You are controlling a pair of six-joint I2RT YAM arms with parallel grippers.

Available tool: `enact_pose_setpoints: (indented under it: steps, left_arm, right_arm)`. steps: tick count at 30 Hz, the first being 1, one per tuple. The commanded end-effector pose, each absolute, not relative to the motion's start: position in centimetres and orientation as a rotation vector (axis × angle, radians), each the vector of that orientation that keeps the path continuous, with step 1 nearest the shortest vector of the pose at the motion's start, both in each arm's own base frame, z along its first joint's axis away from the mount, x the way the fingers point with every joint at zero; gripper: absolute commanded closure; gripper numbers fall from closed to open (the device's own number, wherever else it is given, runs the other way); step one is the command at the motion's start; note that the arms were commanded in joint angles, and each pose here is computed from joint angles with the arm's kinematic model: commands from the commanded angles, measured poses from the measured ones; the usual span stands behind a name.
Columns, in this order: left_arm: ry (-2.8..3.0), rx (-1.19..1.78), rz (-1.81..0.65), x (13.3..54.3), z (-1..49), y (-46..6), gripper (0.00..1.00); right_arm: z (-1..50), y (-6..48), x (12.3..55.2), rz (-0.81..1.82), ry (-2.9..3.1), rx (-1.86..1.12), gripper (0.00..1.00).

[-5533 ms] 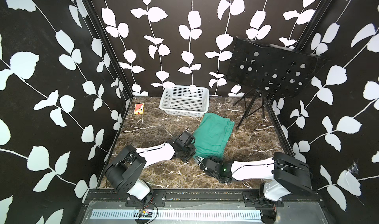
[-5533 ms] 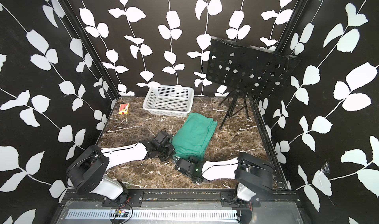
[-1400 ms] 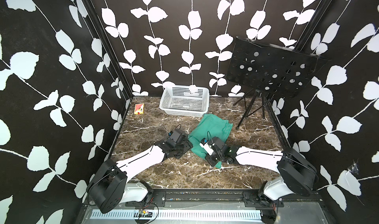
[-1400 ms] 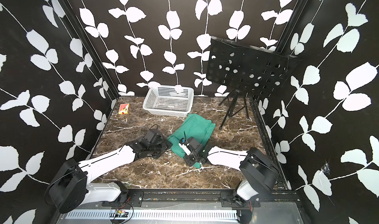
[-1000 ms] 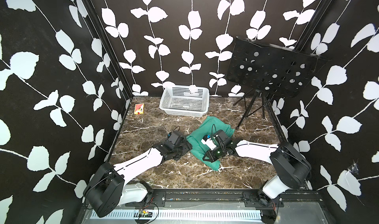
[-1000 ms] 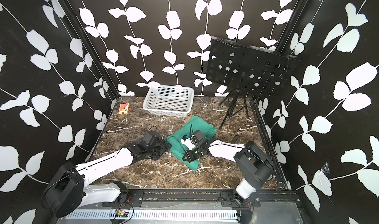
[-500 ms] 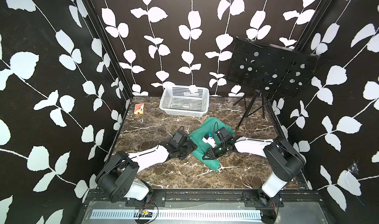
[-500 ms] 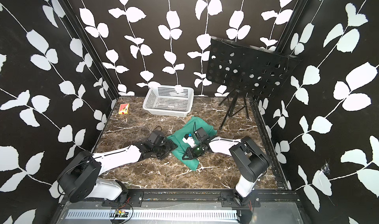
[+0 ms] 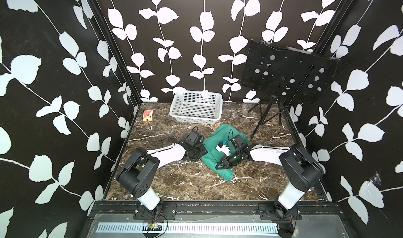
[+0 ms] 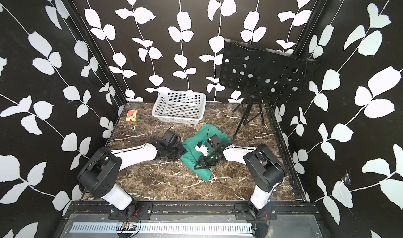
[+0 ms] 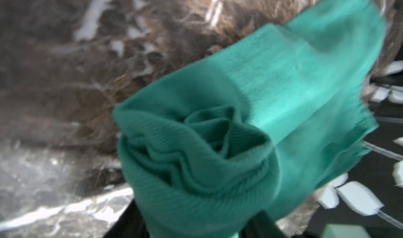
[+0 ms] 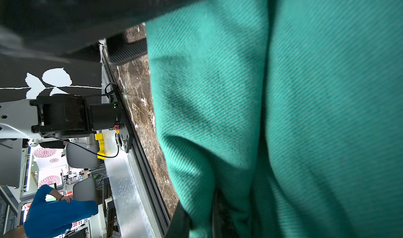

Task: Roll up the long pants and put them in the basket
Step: Roll the long pant at the center of the board.

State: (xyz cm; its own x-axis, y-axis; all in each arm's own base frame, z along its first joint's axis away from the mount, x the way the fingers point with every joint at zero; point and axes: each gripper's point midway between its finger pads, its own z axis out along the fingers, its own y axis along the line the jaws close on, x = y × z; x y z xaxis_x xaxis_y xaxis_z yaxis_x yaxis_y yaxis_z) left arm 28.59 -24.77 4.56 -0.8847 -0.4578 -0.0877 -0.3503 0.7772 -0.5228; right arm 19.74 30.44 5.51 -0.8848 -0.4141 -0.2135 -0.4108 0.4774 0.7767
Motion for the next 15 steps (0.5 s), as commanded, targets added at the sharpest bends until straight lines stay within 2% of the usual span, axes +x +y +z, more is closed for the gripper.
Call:
enact_pose_setpoints:
  steps: [1,4,9,12,15]
  left_arm:
    - [2.841,-0.649,-0.605,27.1,3.3,-22.9,0.69]
    - [2.871,-0.649,-0.577,26.2,3.1,-22.4,0.84]
    - [2.917,-0.661,-0.556,24.7,2.9,-22.3,0.98]
    - [2.932,-0.678,-0.559,23.9,2.9,-22.7,1.00]
    - [2.940,-0.688,-0.554,23.6,3.1,-23.2,1.00]
  right_arm:
    - [3.6,28.8,17.7,-1.273,-2.658,0.650,1.00]
    - [3.4,28.5,17.9,-1.233,-2.698,0.659,1.00]
    - [4.4,27.2,19.2,-1.063,-2.917,0.750,0.77]
    - [5.2,26.4,19.8,-0.890,-3.083,0.851,0.64]
    - [6.2,25.7,20.3,-0.675,-3.270,1.024,0.56]
